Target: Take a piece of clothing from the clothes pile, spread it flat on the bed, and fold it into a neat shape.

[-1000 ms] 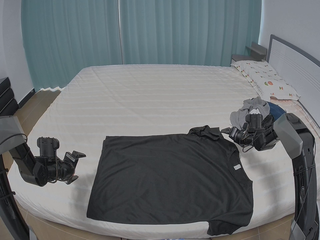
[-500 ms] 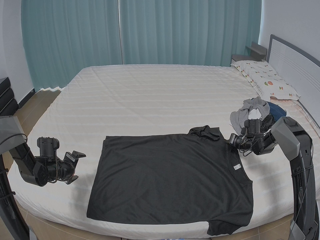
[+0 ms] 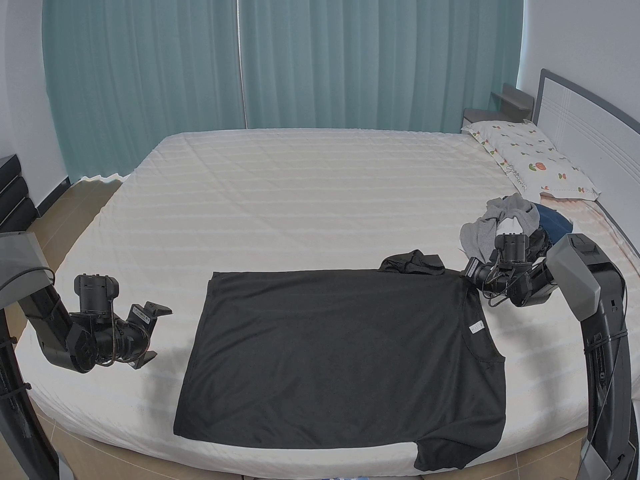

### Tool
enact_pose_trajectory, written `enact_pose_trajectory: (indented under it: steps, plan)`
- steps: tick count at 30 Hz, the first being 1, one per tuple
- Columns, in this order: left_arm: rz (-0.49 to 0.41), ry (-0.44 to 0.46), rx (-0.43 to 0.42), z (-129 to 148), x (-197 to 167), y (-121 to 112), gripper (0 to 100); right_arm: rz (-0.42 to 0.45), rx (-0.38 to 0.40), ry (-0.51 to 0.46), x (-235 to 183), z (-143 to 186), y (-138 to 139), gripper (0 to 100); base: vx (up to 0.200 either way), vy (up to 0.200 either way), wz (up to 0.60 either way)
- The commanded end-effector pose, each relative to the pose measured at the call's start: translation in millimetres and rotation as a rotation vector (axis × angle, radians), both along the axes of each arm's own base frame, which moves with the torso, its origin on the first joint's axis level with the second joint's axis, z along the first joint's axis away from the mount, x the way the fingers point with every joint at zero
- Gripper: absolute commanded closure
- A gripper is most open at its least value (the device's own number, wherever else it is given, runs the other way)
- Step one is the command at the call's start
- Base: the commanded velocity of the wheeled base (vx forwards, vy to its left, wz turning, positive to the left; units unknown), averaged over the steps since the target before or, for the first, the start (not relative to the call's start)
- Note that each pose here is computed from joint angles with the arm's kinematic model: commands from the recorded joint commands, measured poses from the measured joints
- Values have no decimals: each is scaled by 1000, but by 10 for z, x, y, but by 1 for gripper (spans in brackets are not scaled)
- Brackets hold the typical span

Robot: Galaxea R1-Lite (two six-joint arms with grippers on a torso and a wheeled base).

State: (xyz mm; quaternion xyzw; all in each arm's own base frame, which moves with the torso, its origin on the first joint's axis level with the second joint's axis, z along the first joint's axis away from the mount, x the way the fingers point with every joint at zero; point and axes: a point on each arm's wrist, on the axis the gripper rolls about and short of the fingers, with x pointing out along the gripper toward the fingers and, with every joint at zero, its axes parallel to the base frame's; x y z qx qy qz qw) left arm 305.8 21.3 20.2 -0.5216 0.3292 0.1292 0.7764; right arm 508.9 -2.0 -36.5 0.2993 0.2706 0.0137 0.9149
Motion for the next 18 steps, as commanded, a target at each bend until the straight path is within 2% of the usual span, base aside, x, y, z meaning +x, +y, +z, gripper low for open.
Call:
enact_pose_trajectory:
  steps: [1,3,5,6,7,10,13,18]
  plan:
    - [2,-2,0,0,6,4,0,-6,12,7,-5,-23,-5,0,0,0,0]
    - [2,-5,0,5,14,5,0,-18,31,7,-3,1,-5,0,0,0,0]
    - [3,-7,-1,12,17,5,0,-65,115,-2,-1,169,10,0,0,0,0]
    - [3,-9,-1,15,20,6,0,-68,120,-2,-1,183,10,0,0,0,0]
    - [4,-18,-1,29,42,7,0,-106,197,7,-38,311,26,0,0,0,0]
    - [4,-52,-3,105,140,6,0,-138,254,37,-134,342,41,0,0,0,0]
    - [-33,-82,9,150,227,-159,0,-168,256,82,-242,249,31,0,0,0,0]
    - [3,-120,86,128,465,-305,0,-219,266,97,-393,88,-32,0,0,0,0]
